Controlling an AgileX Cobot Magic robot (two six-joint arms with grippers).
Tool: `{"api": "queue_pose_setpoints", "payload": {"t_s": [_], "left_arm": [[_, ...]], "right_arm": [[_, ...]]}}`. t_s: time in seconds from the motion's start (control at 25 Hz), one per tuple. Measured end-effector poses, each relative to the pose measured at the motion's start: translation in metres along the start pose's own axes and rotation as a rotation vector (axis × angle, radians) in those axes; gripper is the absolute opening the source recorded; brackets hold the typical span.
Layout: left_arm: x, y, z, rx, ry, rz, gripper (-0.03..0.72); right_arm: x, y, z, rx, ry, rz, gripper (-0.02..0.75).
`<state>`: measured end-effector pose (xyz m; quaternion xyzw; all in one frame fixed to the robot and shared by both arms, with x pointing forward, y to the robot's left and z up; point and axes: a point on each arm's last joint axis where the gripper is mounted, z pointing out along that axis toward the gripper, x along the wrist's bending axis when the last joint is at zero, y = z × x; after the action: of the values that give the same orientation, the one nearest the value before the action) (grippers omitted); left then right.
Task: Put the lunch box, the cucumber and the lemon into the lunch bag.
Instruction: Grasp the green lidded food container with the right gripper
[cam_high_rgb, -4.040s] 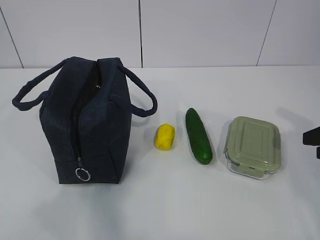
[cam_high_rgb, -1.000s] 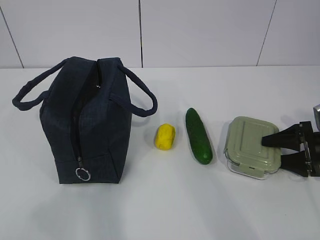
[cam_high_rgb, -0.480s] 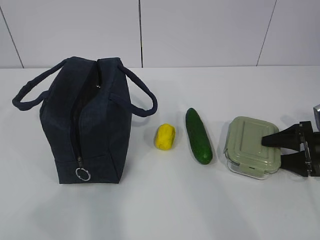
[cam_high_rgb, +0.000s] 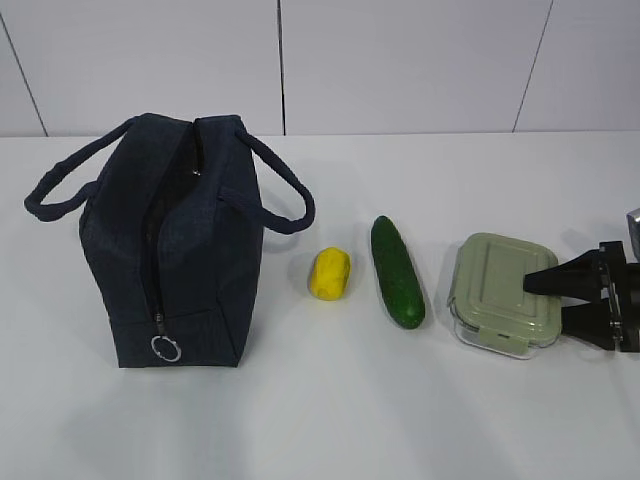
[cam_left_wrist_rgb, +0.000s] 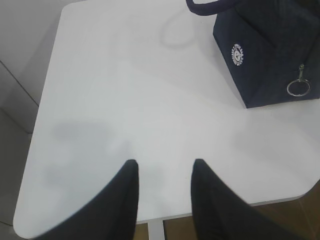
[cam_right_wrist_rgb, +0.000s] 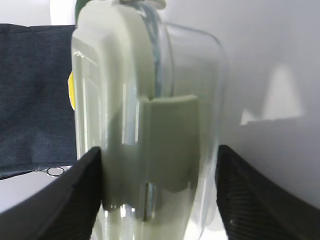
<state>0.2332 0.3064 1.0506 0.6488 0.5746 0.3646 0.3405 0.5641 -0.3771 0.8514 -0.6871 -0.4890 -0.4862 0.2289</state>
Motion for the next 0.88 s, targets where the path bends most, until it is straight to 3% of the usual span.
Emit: {"api": "queue_pose_setpoints", "payload": {"t_s": [0.56, 0.88], "left_arm": [[0.0000, 0.0000, 0.0000, 0.000, 0.000, 0.000, 0.238], [0.0000, 0.0000, 0.0000, 0.000, 0.000, 0.000, 0.238]], "right_arm": [[0.0004, 0.0005, 0.0000, -0.005, 0.004, 0.003, 0.493], [0.0011, 0.0004, 0.0000, -0.004, 0.012, 0.003, 0.439]]}}
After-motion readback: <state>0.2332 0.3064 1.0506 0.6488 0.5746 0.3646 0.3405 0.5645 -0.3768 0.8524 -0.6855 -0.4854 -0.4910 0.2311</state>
